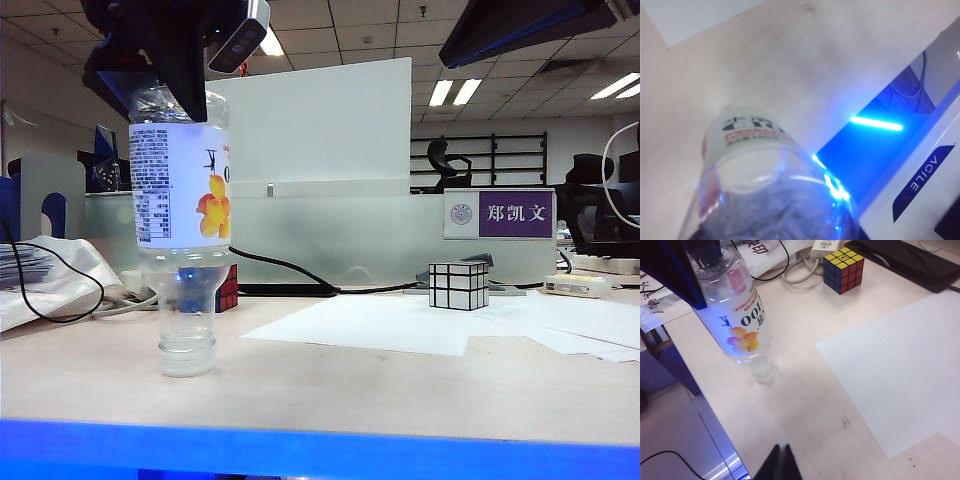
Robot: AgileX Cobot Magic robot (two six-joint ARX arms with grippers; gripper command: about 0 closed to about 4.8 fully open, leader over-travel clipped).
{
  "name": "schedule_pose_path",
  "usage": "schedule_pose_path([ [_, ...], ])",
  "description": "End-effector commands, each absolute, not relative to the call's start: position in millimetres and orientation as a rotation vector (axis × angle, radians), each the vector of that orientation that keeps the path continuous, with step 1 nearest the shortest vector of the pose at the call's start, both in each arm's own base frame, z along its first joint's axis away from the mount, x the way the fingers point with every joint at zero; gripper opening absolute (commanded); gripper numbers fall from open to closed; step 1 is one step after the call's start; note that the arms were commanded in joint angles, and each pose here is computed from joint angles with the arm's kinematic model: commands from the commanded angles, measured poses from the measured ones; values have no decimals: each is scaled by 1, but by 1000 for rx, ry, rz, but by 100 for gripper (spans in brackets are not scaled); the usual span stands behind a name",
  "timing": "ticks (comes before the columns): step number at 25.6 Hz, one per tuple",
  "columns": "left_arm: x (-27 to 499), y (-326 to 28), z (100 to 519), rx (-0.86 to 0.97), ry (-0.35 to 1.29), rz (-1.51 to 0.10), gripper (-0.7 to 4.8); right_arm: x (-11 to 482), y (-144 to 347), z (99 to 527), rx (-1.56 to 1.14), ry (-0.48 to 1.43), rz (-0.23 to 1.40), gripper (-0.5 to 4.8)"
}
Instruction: Flip the plastic bottle upside down.
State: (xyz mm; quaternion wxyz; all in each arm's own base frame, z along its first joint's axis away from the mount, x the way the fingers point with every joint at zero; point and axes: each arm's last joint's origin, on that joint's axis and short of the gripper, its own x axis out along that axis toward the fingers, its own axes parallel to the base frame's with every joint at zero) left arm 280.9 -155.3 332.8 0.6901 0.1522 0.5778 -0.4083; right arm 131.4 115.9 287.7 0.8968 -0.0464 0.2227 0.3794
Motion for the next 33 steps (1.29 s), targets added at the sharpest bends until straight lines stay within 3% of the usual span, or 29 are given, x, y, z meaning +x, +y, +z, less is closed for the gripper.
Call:
schedule_pose_path([
  [1, 282, -156, 334, 346, 1268, -921, 233, 131, 116, 290, -87, 447, 788, -9],
  [5, 282, -156, 334, 348, 1262, -919, 257, 131, 116, 290, -88, 447, 788, -9],
  [11, 284, -157, 335, 348, 1239, -919, 415, 131, 116, 290, -88, 447, 788, -9],
  [16, 285, -157, 335, 348, 1232, -919, 417, 131, 116, 290, -88, 447, 787, -9],
  [20, 286, -158, 335, 349, 1216, -918, 477, 131, 116, 290, -88, 447, 788, -9],
  [33, 289, -159, 337, 348, 1173, -920, 479, 131, 116, 290, -87, 447, 788, -9],
])
